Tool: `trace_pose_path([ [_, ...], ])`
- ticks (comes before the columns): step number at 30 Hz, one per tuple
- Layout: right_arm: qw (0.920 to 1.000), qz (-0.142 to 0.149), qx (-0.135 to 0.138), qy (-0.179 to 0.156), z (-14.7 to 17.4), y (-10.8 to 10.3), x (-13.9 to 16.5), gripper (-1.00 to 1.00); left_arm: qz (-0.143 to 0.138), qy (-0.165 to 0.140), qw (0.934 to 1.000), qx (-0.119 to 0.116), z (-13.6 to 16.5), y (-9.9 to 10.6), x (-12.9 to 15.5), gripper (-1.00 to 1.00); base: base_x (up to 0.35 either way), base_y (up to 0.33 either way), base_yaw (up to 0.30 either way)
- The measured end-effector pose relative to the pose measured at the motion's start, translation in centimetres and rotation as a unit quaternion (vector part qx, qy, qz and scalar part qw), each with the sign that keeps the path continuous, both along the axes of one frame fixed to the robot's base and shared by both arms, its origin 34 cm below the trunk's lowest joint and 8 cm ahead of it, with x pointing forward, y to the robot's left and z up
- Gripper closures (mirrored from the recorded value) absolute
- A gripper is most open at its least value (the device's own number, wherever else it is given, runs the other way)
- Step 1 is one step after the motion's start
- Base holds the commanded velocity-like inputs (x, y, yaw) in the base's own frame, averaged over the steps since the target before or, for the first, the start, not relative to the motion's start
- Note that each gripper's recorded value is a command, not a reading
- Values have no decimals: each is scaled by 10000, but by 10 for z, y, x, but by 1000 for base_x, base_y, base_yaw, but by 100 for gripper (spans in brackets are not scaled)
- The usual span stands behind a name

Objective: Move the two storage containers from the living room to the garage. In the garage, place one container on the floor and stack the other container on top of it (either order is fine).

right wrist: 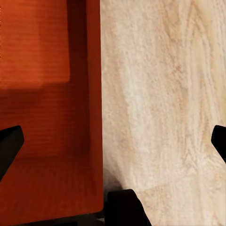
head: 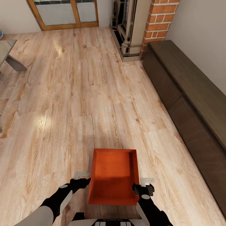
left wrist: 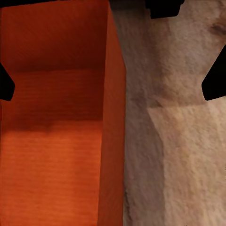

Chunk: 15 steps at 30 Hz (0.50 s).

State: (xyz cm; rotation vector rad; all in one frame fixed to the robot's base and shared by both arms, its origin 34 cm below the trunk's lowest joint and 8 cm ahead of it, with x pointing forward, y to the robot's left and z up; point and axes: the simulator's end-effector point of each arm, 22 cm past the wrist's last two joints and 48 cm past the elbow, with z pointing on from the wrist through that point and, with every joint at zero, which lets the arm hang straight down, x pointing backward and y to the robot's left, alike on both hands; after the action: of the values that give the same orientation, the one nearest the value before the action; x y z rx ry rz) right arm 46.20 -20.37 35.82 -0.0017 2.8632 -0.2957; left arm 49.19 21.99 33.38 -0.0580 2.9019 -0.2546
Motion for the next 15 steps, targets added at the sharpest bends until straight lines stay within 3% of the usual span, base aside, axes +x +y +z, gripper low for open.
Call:
trace_pose_path([
  [15,9999,-2,11,-124,3,2,13,-100,82,-168,9998,8,4,1,16,-100,0,0,0],
])
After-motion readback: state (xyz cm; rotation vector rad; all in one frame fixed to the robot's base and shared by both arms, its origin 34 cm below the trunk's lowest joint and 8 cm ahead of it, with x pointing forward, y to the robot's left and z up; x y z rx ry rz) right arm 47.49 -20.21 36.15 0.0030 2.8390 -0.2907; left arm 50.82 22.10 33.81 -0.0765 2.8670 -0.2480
